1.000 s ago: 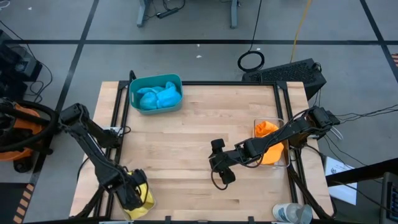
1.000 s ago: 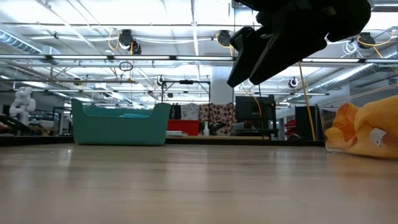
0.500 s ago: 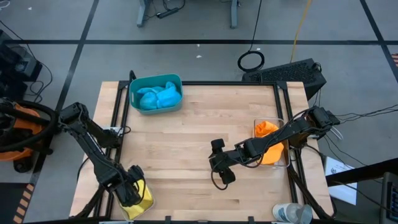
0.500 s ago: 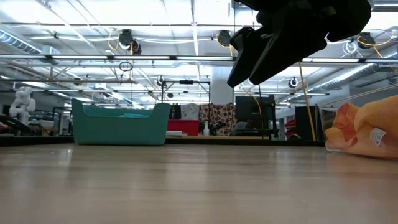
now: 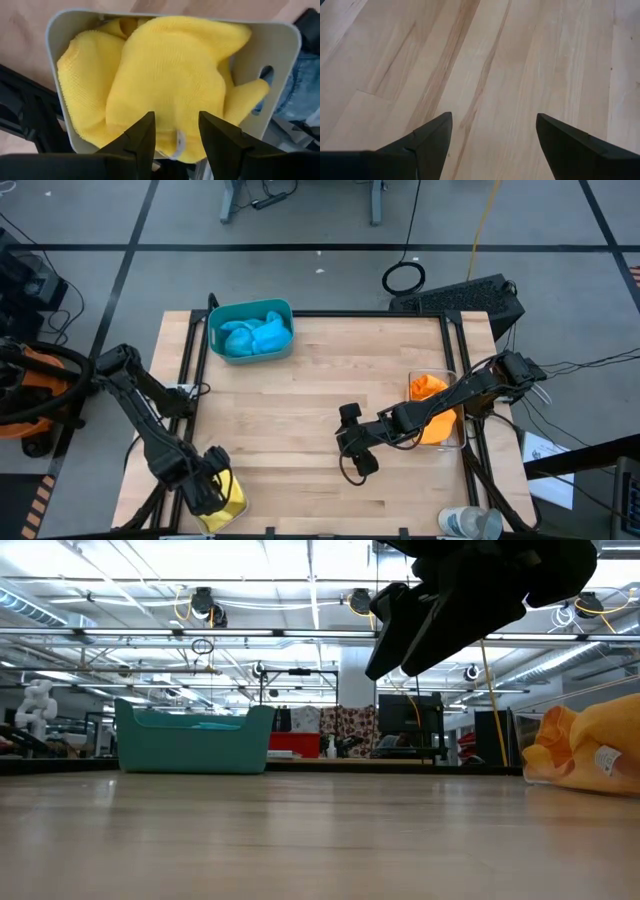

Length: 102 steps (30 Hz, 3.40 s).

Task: Sort microfiber towel by color & place in baskets
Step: Put the yellow microfiber cloth into the gray bin, then return to Home Position

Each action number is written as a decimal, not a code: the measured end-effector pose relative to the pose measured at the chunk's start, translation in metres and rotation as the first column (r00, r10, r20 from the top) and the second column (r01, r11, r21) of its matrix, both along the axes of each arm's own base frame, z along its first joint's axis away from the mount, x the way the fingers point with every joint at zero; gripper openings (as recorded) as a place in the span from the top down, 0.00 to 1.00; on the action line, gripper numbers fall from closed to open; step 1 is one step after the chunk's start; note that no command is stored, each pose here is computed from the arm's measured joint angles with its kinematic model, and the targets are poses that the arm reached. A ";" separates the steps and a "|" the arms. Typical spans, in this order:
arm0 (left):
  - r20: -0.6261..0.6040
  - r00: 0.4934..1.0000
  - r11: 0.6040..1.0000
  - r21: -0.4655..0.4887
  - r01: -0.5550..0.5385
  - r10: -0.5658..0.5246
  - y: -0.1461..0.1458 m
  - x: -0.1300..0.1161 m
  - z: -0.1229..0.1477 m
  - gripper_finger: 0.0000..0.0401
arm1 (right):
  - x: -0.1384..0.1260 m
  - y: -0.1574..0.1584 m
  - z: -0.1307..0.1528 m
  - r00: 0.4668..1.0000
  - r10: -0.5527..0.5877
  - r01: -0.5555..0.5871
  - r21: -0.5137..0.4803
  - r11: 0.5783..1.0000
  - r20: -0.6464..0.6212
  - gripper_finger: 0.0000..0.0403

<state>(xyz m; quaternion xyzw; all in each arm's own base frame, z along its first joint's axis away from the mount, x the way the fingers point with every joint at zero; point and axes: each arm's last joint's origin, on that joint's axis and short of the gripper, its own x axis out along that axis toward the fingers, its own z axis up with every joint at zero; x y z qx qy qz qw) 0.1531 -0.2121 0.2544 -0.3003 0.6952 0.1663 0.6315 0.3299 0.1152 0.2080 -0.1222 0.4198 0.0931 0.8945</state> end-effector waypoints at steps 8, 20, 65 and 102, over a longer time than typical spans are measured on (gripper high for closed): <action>0.049 0.998 1.000 0.005 0.026 -0.026 -0.008 -0.003 0.000 0.65 | 0.000 0.000 0.000 1.000 0.000 0.000 -0.001 1.000 -0.003 0.30; 0.125 0.986 0.983 0.163 0.090 -0.111 -0.030 -0.006 -0.033 0.98 | 0.000 0.000 0.000 1.000 0.003 -0.003 -0.001 1.000 0.003 0.30; 0.154 0.521 0.329 0.907 0.263 -0.840 0.022 0.079 0.016 0.98 | -0.055 -0.019 0.082 0.962 0.197 -0.166 -0.167 0.972 0.191 0.97; 0.554 0.167 0.570 0.820 0.061 -0.815 0.153 0.081 -0.069 0.98 | -0.176 -0.065 -0.021 0.749 0.121 -0.108 -0.060 0.992 0.651 1.00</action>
